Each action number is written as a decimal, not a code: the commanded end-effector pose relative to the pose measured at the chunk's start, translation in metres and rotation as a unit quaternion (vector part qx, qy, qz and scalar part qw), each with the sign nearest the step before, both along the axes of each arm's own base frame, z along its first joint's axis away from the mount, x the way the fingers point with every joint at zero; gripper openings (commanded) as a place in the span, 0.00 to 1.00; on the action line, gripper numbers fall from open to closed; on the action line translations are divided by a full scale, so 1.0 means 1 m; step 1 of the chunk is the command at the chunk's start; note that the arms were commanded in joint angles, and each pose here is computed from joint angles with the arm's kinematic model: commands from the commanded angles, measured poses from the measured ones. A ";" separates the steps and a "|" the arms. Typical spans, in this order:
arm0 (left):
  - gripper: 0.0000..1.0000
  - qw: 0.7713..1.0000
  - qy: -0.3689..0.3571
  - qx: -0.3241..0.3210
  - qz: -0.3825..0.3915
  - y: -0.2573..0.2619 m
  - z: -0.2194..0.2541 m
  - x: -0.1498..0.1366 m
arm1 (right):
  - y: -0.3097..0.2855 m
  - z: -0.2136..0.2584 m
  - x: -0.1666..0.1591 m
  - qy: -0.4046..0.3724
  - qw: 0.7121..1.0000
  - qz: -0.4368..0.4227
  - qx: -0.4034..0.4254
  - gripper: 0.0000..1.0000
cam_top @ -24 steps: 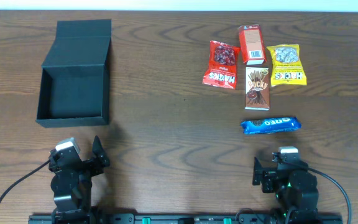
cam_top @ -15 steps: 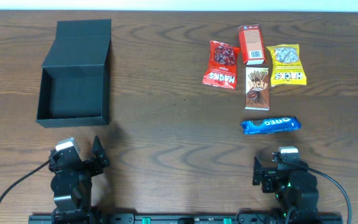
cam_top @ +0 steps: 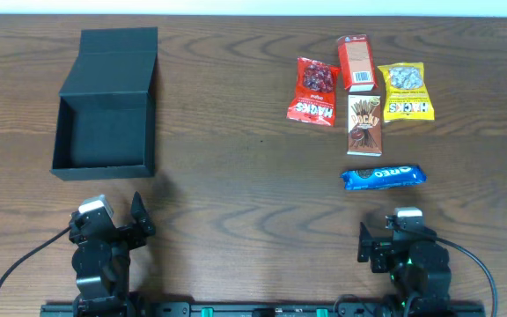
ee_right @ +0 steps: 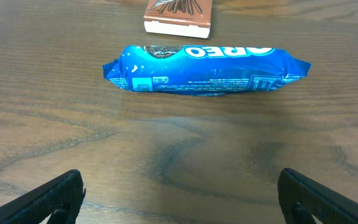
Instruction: Pack container
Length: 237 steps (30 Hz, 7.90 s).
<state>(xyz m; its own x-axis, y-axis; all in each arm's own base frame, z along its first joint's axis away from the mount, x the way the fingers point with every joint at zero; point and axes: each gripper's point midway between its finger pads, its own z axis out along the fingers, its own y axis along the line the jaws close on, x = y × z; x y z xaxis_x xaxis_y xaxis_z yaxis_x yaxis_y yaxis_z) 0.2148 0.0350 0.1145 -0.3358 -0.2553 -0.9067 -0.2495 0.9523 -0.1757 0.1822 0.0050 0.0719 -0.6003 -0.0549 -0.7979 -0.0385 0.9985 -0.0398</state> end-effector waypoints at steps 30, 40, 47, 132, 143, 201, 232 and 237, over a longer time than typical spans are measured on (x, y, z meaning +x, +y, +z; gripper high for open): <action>0.95 1.000 0.007 0.001 0.004 0.001 -0.007 -0.001 | 0.000 -0.003 0.000 0.002 1.000 -0.004 0.004 0.99; 0.95 0.998 -0.052 -0.040 -0.013 -0.009 0.017 0.010 | 0.000 -0.003 0.000 0.002 1.000 -0.004 0.004 0.99; 0.95 0.989 -0.139 -0.010 -0.043 -0.014 0.063 0.028 | 0.000 -0.003 0.000 0.002 1.000 -0.004 0.004 0.99; 0.06 0.839 0.328 -0.043 -0.432 -0.260 -0.071 0.163 | 0.000 -0.003 0.000 0.002 1.000 -0.004 0.004 0.99; 0.06 0.758 0.362 -0.010 -0.542 -0.296 -0.077 0.103 | 0.000 -0.003 0.000 0.002 1.000 -0.004 0.004 0.99; 0.29 0.876 0.398 -0.129 -0.240 -0.279 -0.021 0.189 | 0.000 -0.003 0.000 0.002 1.000 -0.004 0.004 0.99; 0.06 0.869 0.428 -0.113 -0.221 -0.282 -0.056 0.185 | 0.000 -0.003 0.000 0.002 1.000 -0.004 0.004 0.99; 0.06 0.870 0.411 -0.134 -0.237 -0.293 -0.050 0.192 | 0.000 -0.003 0.000 0.002 1.000 -0.004 0.004 0.99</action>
